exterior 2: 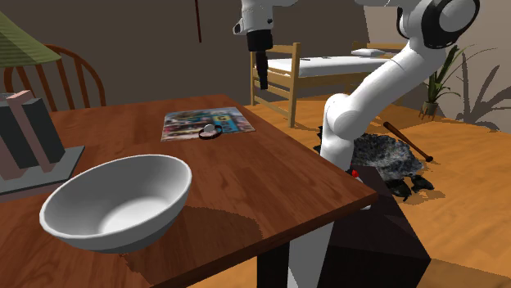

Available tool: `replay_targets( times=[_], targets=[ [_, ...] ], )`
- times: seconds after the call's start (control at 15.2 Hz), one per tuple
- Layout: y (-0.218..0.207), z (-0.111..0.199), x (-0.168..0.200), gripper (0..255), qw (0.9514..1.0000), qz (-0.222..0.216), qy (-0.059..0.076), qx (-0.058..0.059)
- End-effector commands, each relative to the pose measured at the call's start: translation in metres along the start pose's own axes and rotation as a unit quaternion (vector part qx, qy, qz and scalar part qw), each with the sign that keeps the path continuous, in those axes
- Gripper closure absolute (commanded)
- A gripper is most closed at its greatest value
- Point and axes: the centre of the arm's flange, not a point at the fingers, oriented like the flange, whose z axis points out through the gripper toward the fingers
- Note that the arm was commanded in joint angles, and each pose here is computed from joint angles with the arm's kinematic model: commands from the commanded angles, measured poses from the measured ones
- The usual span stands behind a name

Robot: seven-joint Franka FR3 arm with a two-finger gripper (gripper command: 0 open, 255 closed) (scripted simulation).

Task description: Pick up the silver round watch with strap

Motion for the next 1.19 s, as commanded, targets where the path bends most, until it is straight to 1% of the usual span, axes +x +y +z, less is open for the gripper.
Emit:
replay_targets(
  times=[0.0,0.79,0.86,1.12],
  targets=[
    [0.000,0.000,0.000,0,1.0000,0.000,0.000,0.000],
    [-0.049,0.052,0.127,0,0.9989,-0.010,0.039,0.025],
    [-0.051,0.054,0.134,0,0.9988,-0.011,0.041,0.027],
    [-0.049,0.075,0.137,0,0.9988,-0.011,0.041,0.027]
  ],
)
